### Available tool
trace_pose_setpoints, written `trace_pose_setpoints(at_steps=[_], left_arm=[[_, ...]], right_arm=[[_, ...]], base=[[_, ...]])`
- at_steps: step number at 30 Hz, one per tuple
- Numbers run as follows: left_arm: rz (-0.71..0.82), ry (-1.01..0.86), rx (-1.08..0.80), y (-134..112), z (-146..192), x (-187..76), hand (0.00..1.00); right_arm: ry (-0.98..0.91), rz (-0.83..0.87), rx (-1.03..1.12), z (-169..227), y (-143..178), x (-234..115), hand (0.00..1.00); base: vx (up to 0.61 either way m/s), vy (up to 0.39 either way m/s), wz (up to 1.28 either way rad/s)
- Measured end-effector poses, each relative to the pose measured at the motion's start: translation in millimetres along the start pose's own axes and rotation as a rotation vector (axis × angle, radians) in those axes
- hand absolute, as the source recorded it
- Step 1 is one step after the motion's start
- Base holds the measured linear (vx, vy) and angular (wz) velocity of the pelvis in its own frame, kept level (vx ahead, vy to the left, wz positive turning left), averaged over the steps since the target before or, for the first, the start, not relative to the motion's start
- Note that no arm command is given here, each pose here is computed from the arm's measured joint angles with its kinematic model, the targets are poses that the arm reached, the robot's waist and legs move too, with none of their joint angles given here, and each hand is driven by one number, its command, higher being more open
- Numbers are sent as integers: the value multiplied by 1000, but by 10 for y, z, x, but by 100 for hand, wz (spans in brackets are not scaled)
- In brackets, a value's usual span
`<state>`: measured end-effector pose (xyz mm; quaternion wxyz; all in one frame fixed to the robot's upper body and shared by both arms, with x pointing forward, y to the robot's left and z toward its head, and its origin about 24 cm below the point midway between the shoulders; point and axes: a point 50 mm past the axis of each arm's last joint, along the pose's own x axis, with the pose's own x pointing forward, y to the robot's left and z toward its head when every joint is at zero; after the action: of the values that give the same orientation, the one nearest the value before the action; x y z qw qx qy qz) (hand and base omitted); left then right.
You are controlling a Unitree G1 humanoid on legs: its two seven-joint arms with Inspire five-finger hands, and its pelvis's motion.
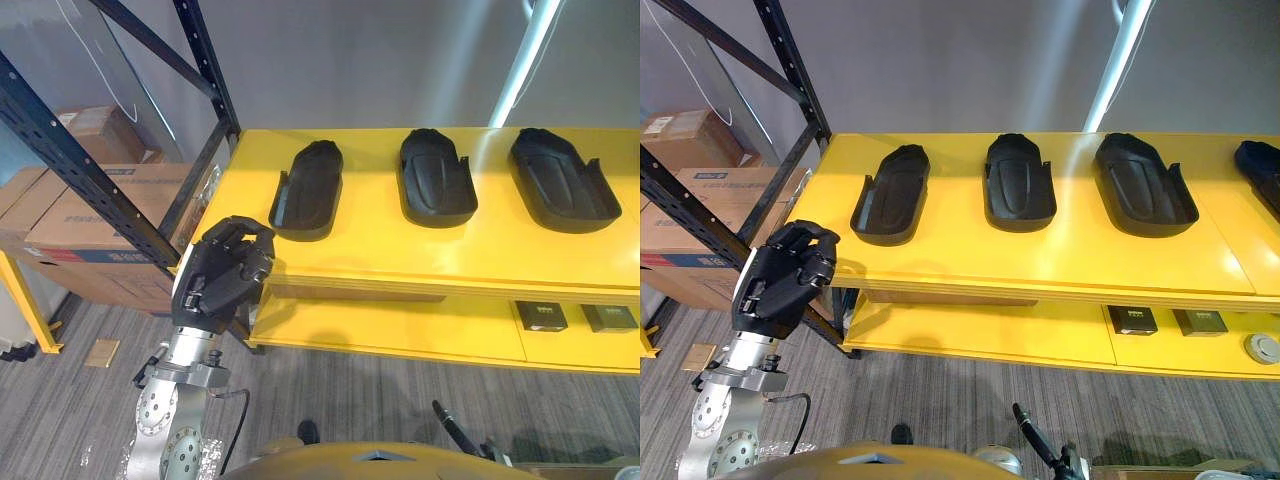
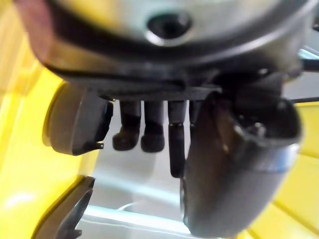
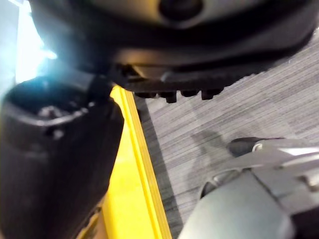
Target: Walk over and take three plastic housings, then place them on the shelf
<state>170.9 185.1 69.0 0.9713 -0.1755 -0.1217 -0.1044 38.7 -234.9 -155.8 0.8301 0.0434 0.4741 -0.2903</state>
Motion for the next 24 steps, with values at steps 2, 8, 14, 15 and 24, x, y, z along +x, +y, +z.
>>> trace_pose_setpoints(at_steps=[2,8,14,15,24], left_arm=[[0,43,-5,10,-79,-22,0],[25,118,-20,-8,-231,-52,0],[91,144,22,15,-252,-45,0],[92,140,29,18,-245,-26,0],[106,28,83,-29,-90,281,0]], right_arm=[[-14,6,-3,54,17,22,100],[-28,23,-7,130,58,57,100],[-59,30,-11,251,42,102,100],[-62,29,-12,263,36,107,100],[-83,19,-16,331,-16,131,100]], base=[[-7,-3,5],[4,-1,-1],[44,2,-4],[51,6,-2],[5,15,-10]])
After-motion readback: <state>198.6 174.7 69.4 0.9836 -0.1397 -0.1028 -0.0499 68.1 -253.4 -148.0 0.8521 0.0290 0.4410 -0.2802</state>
